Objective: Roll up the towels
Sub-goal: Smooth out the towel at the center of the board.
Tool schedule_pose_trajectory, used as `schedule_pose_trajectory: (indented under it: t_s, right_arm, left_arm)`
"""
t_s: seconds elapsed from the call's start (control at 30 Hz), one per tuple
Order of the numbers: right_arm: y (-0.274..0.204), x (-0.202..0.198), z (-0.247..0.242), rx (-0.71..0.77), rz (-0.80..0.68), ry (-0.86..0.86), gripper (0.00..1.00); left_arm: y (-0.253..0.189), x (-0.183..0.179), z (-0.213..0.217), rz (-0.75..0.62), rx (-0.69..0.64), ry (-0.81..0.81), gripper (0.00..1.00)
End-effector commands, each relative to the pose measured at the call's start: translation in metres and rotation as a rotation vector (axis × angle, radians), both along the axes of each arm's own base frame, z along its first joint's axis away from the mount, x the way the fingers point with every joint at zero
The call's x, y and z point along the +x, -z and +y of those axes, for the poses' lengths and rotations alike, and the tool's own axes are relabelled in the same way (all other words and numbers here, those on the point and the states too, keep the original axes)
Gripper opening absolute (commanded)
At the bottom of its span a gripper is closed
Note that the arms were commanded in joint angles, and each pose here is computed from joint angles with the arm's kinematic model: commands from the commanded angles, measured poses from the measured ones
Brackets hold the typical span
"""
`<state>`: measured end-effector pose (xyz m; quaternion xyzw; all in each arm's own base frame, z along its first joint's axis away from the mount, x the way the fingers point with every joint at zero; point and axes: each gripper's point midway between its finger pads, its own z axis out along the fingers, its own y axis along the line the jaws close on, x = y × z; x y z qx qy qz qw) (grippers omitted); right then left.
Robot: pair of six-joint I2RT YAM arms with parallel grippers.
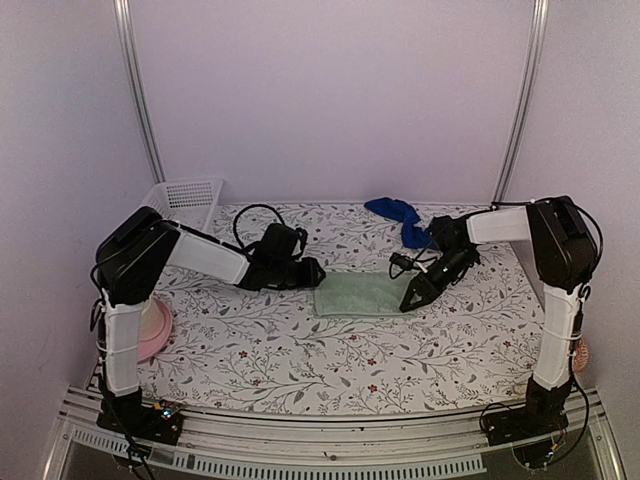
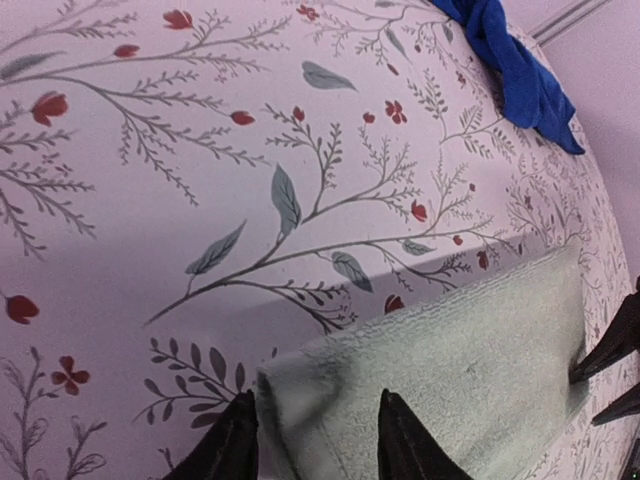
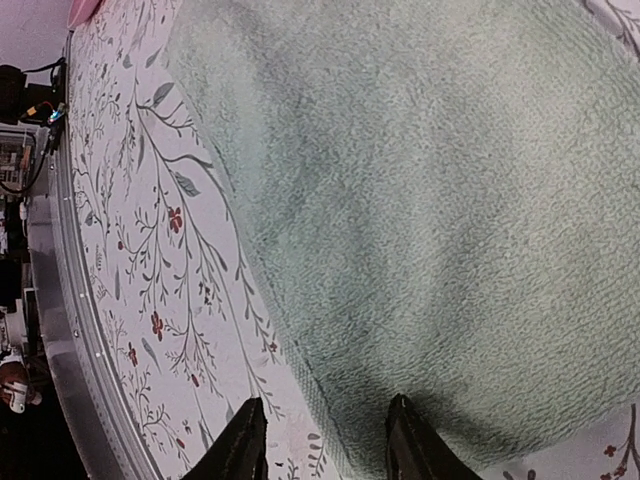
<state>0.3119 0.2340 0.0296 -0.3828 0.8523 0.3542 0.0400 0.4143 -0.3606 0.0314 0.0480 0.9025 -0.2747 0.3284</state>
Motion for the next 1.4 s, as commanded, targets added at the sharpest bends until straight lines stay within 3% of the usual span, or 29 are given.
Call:
schedule_pose_trajectory:
  t_s: [0.0,0.13,0.2,0.3,0.4,0.63,0.8,0.97,1.17,1.37]
  right_arm:
    - [-0.044,0.002,0.004,0.055,-0.084,-0.038,0.43]
    - [-0.071,0.014,0.008,0.094,-0.150,-0.030,0.48]
    - [-0.084,0.024,0.009,0.110,-0.184,-0.022,0.48]
    - [-0.095,0.043,0.008,0.111,-0.227,0.010,0.46]
    - [-0.095,0.061,0.005,0.120,-0.246,0.055,0.38]
    - [-0.051,0.071,0.002,0.079,-0.174,0.115,0.23]
    - [-0.019,0.077,-0.009,-0.011,-0.150,0.170,0.21]
    - [0.009,0.078,-0.020,-0.099,-0.120,0.205,0.20]
    - [0.011,0.078,-0.025,-0.123,-0.132,0.209,0.21]
    - [-0.034,0.069,-0.019,-0.036,-0.218,0.127,0.36]
  left_arm:
    - [-0.038,0.013,0.018,-0.074,0.004,-0.054,0.56]
    - [-0.067,0.011,0.011,-0.118,-0.051,-0.028,0.76]
    - [-0.085,0.004,0.004,-0.139,-0.082,-0.005,0.79]
    - [-0.085,-0.013,-0.010,-0.130,-0.093,0.035,0.72]
    - [-0.068,-0.036,-0.027,-0.089,-0.092,0.078,0.58]
    - [-0.009,-0.076,-0.044,0.051,-0.089,0.139,0.30]
    - [0.010,-0.085,-0.034,0.096,-0.062,0.125,0.23]
    - [0.027,-0.086,-0.020,0.124,-0.004,0.096,0.23]
    - [0.031,-0.078,-0.011,0.122,0.006,0.077,0.35]
    - [0.025,-0.072,-0.013,0.111,0.001,0.092,0.47]
